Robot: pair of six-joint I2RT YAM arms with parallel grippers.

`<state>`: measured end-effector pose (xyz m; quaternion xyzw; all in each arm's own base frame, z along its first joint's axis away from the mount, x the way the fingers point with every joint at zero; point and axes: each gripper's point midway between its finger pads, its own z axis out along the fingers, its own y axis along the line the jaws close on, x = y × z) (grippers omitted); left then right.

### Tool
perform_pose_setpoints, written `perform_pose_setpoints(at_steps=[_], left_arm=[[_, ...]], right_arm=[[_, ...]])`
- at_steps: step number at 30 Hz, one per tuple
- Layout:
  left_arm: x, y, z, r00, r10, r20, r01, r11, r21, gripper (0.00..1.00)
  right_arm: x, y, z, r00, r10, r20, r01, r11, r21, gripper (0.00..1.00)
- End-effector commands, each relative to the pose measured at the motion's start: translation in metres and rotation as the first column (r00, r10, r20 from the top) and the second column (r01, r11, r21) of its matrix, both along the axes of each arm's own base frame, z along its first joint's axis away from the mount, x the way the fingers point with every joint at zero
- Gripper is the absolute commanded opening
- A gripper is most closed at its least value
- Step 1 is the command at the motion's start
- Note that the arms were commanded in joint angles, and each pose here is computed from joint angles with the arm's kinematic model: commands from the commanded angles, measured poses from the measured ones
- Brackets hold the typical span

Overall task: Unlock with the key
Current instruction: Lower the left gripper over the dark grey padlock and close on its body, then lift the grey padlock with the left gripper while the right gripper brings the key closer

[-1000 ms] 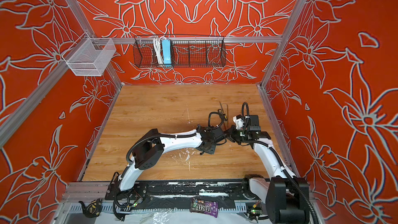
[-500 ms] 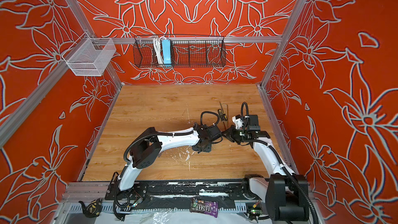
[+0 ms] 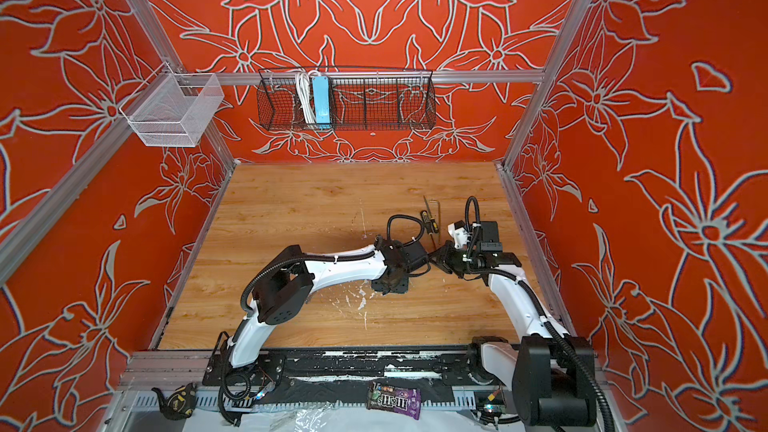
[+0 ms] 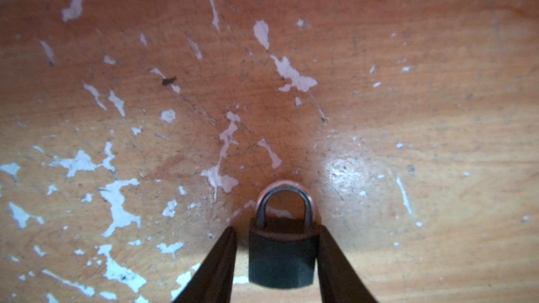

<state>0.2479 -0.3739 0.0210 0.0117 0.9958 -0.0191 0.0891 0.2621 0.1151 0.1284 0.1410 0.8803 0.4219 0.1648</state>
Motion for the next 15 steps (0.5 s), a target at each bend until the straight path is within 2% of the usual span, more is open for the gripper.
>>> perform_pose_setpoints(at_steps=[1, 15], left_arm=[[-0.0184, 0.0134, -0.0304, 0.996, -0.007, -0.089, 0.015, 0.996, 0.090, 0.44], [-0.0172, 0.0155, -0.0294, 0.996, -0.024, -0.087, 0.033, 0.993, 0.110, 0.37]], right_arm=[[-0.0015, 0.0018, -0.0005, 1.000, 0.018, 0.010, -0.018, 1.000, 0.007, 0.00], [-0.0020, 0.0032, -0.0041, 1.000, 0.023, 0.004, -0.023, 1.000, 0.018, 0.00]])
